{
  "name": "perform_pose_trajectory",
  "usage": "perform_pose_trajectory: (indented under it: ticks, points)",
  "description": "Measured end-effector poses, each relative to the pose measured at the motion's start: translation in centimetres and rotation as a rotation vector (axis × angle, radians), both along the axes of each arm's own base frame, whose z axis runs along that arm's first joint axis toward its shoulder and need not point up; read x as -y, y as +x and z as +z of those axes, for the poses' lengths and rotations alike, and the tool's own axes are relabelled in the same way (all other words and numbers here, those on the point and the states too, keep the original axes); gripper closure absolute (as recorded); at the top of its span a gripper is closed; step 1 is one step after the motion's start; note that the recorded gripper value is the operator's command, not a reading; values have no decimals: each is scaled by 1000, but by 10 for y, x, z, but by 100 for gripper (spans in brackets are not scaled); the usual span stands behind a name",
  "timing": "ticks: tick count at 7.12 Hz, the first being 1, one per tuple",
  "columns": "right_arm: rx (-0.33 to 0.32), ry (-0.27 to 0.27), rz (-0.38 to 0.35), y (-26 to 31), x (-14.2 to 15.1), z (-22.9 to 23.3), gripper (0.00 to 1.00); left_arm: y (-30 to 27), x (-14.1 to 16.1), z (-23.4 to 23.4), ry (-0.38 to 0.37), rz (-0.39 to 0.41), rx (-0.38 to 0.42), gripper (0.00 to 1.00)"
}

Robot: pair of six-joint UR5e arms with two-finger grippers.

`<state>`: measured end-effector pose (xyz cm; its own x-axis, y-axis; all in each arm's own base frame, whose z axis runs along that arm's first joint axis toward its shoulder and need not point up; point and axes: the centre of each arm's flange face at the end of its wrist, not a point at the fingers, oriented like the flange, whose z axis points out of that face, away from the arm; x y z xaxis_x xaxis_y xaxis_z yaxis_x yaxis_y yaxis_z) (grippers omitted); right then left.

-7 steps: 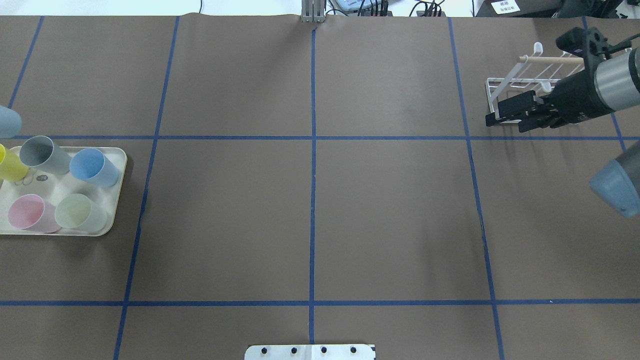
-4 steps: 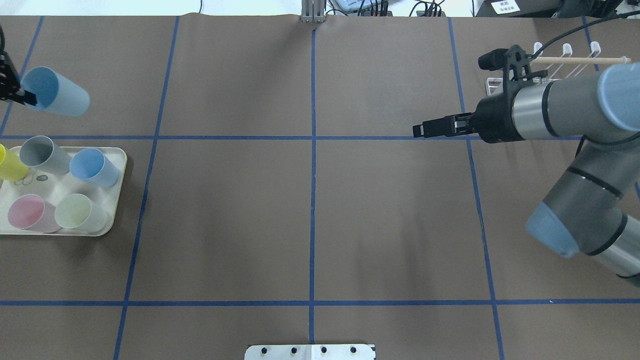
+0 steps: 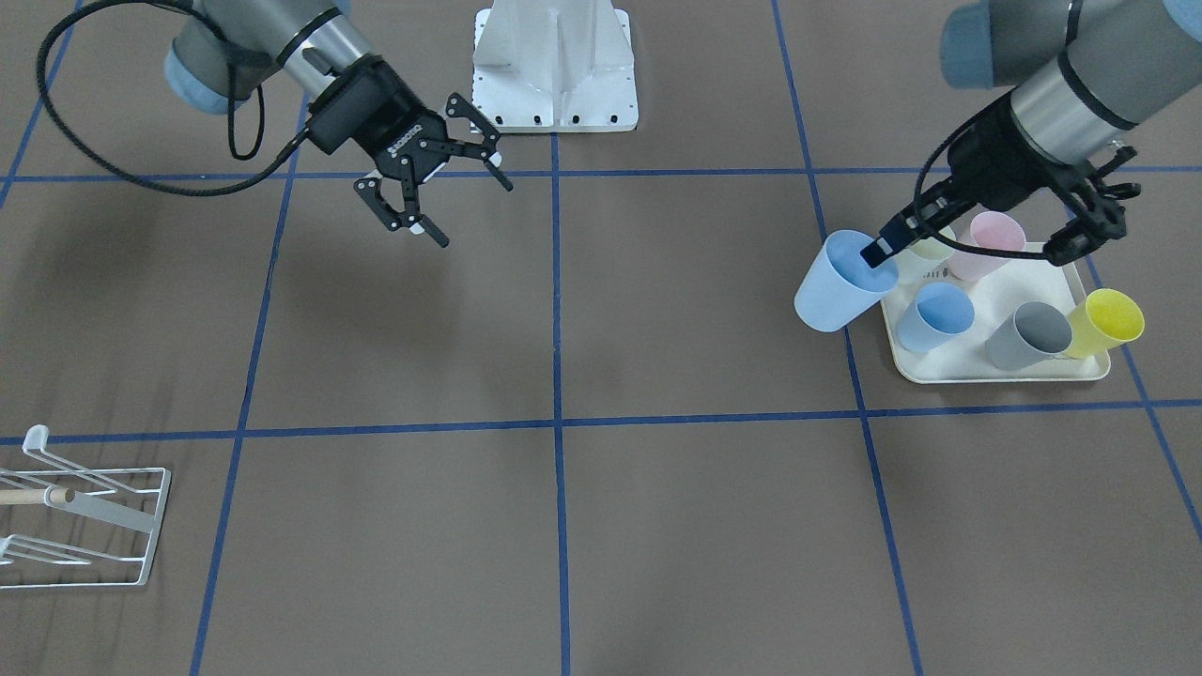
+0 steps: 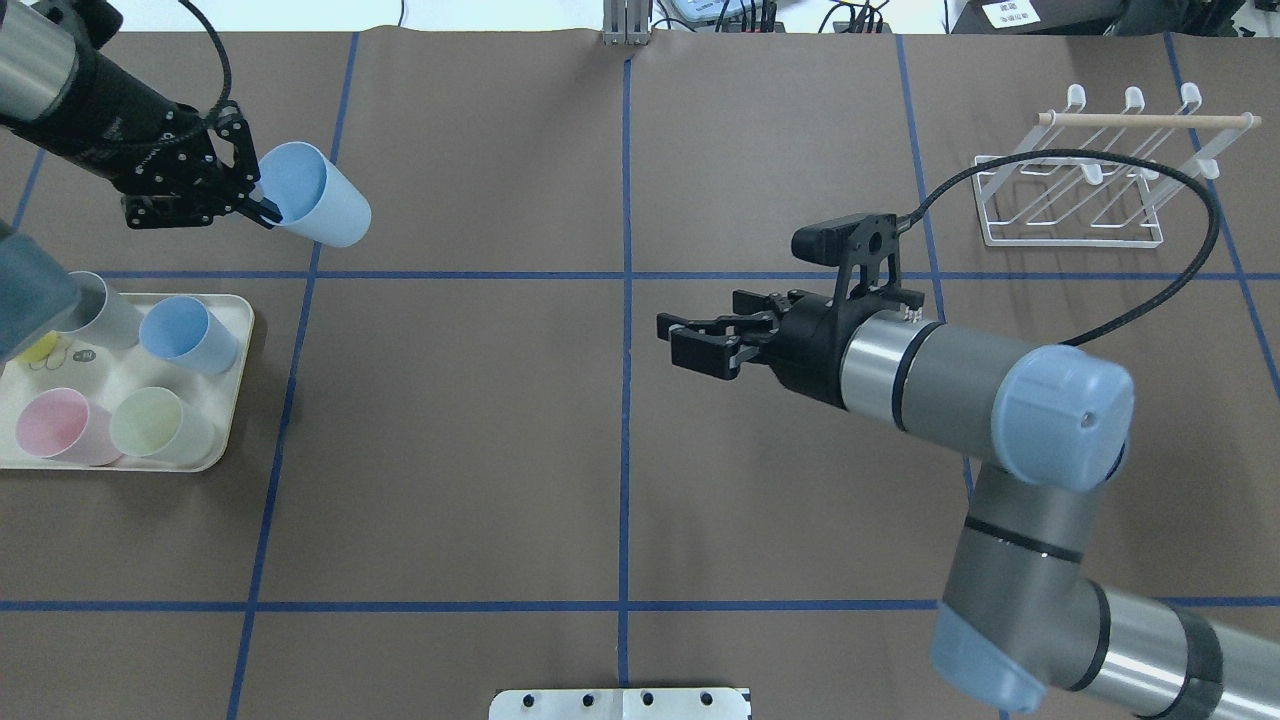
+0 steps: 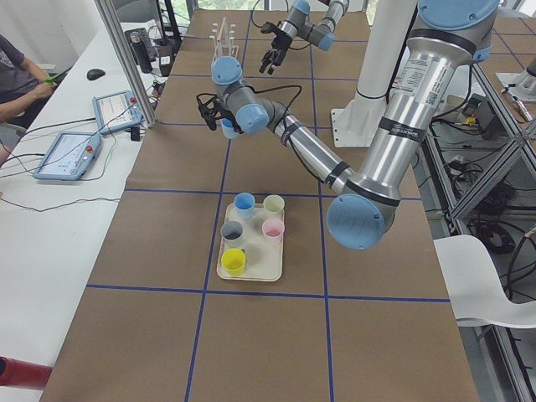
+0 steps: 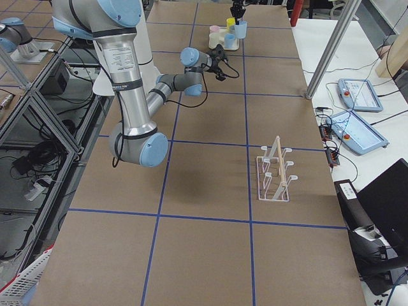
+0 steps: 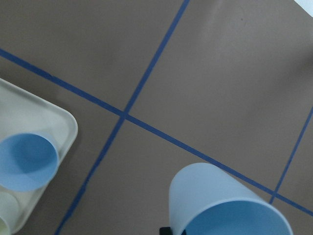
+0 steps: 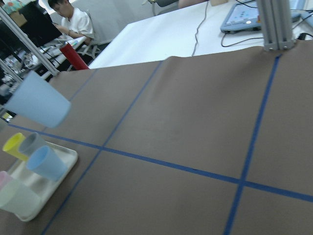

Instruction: Transfer IKEA cup to right arm and place on rack

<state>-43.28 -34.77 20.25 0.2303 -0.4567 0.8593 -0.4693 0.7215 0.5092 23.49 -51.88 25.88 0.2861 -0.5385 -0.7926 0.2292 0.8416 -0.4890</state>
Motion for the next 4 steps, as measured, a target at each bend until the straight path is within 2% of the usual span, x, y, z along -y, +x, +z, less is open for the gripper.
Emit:
perform_pose_trajectory:
  ticks: [1,2,4]
  points:
    - [99,11,-3,-13,-25,-19,2,12,-8,-27,8,32,-59,100]
    - [216,-4,-23,-14,-41,-29,2,19,-18,-51,41,57,-135,100]
    - [439,-92,-86,-3,-55,-41,2,21,-39,-79,104,26,-308,100]
